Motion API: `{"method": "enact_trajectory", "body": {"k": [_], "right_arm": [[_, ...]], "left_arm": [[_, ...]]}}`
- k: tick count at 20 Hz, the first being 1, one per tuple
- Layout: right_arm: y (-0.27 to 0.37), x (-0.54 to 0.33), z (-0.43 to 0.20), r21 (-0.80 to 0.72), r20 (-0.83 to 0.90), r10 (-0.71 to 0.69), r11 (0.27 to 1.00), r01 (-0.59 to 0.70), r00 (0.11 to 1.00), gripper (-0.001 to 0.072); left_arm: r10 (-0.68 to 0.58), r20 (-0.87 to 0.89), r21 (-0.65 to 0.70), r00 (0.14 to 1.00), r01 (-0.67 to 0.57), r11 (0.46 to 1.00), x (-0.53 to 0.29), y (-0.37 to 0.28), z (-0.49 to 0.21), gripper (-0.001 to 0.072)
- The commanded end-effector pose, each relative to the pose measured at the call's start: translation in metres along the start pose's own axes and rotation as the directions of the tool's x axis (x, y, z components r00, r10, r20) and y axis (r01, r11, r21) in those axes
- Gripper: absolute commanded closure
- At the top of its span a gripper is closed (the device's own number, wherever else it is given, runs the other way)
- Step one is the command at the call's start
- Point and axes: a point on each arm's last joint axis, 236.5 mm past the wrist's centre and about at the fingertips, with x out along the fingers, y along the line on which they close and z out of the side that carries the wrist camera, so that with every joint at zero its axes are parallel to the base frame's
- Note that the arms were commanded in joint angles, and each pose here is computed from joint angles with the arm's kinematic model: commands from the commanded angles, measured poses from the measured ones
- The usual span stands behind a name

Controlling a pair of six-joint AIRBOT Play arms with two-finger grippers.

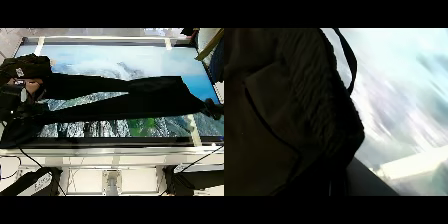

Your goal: Fold the clothes and pants, and hang the long-sleeved shirts on hangers.

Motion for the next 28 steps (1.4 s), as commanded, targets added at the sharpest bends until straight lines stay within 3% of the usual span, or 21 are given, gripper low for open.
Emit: {"method": "enact_trajectory", "body": {"k": [1,5,8,15,16,17,18,19,24,26,28], "right_arm": [[-0.045,-0.015,-0.053,0.099,-0.025,-0.061,0.993,0.063,0.998,0.0684],[-0.075,-0.005,-0.107,0.235,-0.052,-0.05,0.97,0.061,0.997,0.0684],[-0.086,-0.004,-0.123,0.292,-0.061,-0.036,0.955,0.052,0.998,0.0684],[-0.091,-0.017,-0.107,0.268,0.013,-0.081,0.96,0.075,0.997,0.068],[-0.089,-0.016,-0.11,0.265,0.001,-0.073,0.962,0.07,0.997,0.0577],[-0.086,-0.016,-0.114,0.264,-0.013,-0.062,0.962,0.064,0.998,0.0421],[-0.084,-0.017,-0.116,0.261,-0.024,-0.055,0.963,0.06,0.998,0.0391],[-0.083,-0.02,-0.118,0.256,-0.028,-0.058,0.965,0.063,0.998,0.0391],[-0.071,-0.082,-0.066,0.256,0.174,-0.157,0.961,0.11,0.972,0.0391],[-0.051,-0.124,-0.026,0.216,0.317,-0.149,0.973,0.081,0.937,0.0391],[-0.011,-0.154,0.009,0.16,0.443,-0.049,0.987,-0.025,0.895,0.0391]], "left_arm": [[-0.089,0.001,-0.025,0.996,0.089,0.996,0.013,-0.027,0.005,0.07],[-0.042,-0.147,0.018,0.988,0.046,0.999,0.047,-0.027,-0.041,0.07],[0.068,-0.301,0.106,0.951,-0.037,0.994,0.065,-0.007,-0.094,0.07],[0.093,-0.329,0.122,0.94,-0.056,0.991,0.067,-0.001,-0.104,0.0699],[0.093,-0.329,0.122,0.94,-0.056,0.991,0.067,-0.001,-0.104,0.0687],[0.094,-0.328,0.122,0.94,-0.056,0.991,0.067,-0.001,-0.104,0.0554],[0.106,-0.321,0.128,0.941,-0.068,0.989,0.067,0.002,-0.102,0.0199],[0.131,-0.307,0.139,0.943,-0.092,0.986,0.067,0.008,-0.099,0.002],[0.123,-0.027,0.046,0.992,-0.122,0.991,0.012,0.027,-0.016,0.0023],[0.033,0.191,-0.024,0.981,-0.029,0.999,-0.032,0.02,0.041,0.0023],[-0.116,0.407,-0.041,0.906,0.145,0.989,-0.074,-0.007,0.098,0.0025]]}}
